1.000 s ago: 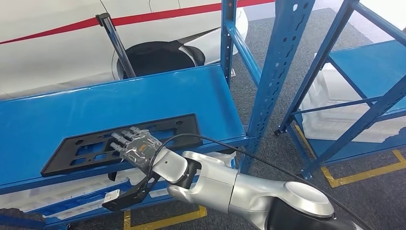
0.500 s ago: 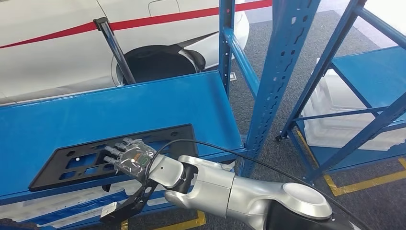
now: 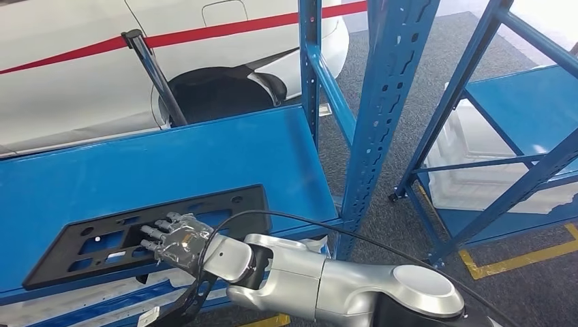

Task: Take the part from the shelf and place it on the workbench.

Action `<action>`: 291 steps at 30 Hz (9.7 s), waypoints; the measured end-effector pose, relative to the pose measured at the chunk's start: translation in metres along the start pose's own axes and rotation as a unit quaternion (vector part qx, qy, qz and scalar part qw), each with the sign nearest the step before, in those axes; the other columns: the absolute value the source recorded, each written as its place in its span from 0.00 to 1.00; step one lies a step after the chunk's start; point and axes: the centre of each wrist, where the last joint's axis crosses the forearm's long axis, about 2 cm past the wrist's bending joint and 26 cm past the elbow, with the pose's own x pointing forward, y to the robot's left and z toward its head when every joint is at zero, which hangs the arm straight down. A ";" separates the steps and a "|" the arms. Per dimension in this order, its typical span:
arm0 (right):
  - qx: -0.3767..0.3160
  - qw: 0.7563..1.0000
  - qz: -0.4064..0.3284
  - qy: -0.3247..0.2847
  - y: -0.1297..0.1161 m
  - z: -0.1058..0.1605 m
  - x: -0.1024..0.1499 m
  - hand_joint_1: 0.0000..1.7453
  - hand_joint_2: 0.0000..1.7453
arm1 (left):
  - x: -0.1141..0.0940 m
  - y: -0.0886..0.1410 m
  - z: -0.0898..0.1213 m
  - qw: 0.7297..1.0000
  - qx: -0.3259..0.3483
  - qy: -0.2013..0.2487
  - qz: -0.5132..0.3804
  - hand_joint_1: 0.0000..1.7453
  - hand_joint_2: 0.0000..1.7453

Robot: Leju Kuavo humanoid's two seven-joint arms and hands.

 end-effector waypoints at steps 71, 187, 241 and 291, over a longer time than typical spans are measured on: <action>0.049 0.990 -0.119 0.059 0.006 -0.001 -0.031 1.00 1.00 | -0.009 -0.003 0.001 1.000 -0.004 0.004 -0.010 0.00 0.00; -0.156 0.968 0.121 0.152 -0.010 0.039 -0.032 1.00 1.00 | -0.009 0.003 0.000 0.998 0.006 -0.053 -0.039 0.00 1.00; -0.151 0.979 0.036 0.133 0.008 0.041 -0.030 1.00 1.00 | -0.010 0.018 -0.001 0.997 0.024 -0.040 -0.060 0.00 1.00; -0.159 0.972 0.001 0.174 0.006 0.060 -0.046 1.00 1.00 | 0.002 0.033 -0.003 0.994 0.034 -0.040 -0.095 0.00 1.00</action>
